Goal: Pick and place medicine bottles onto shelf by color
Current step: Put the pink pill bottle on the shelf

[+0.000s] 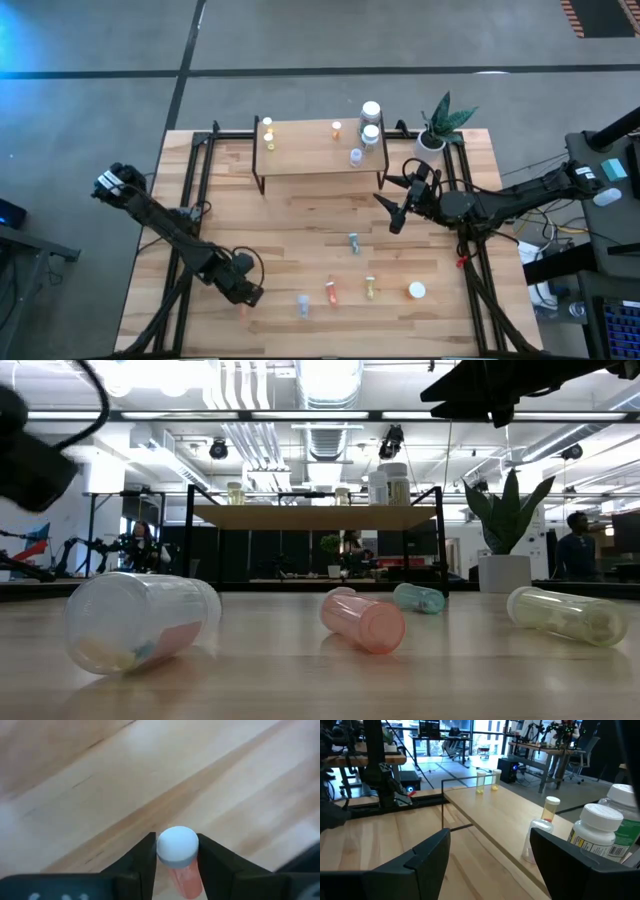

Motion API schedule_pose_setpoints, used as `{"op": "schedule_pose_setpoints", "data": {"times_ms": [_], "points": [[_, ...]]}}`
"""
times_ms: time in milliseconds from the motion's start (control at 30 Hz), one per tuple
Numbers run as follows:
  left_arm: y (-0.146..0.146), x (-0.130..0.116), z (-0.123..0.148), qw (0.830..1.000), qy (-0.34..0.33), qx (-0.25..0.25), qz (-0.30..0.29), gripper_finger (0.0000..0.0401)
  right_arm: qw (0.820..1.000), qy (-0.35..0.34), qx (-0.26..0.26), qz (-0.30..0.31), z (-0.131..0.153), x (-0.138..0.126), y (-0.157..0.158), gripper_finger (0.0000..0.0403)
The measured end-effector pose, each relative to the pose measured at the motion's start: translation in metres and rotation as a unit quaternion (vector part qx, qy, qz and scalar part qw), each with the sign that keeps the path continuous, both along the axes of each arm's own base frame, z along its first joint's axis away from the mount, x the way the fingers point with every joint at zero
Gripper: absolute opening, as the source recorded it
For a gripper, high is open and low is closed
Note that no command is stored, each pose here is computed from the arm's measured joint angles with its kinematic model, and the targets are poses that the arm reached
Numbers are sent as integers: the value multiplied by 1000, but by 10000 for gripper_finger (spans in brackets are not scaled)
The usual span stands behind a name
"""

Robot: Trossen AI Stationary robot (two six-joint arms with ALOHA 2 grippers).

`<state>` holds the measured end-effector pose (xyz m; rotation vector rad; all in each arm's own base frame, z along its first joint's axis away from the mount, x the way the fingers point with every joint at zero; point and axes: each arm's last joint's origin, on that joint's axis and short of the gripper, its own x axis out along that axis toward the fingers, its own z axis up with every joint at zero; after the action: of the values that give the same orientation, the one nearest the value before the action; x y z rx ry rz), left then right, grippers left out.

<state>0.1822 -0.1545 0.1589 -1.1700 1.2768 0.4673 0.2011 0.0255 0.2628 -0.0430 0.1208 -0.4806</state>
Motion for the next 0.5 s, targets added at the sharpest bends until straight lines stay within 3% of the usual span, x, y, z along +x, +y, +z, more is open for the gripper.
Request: {"op": "schedule_pose_setpoints", "data": {"times_ms": [100, 233, 367, 500], "points": [[8, 2, 12, 998, -54, 23, -2, 107, 1000, 0, 0, 0, 0, 0, 0, 263], [29, 6, 31, 985, -144, 92, 4, 107, 1000, 0, 0, 0, 0, 0, 0, 261], [60, 9, 52, 953, -225, 202, 8, 108, 1000, -1, 4, -1, 0, 0, 0, 260], [93, 9, 73, 906, -266, 330, 2, 108, 1000, -1, 4, -1, -1, 0, 0, 260]]}}
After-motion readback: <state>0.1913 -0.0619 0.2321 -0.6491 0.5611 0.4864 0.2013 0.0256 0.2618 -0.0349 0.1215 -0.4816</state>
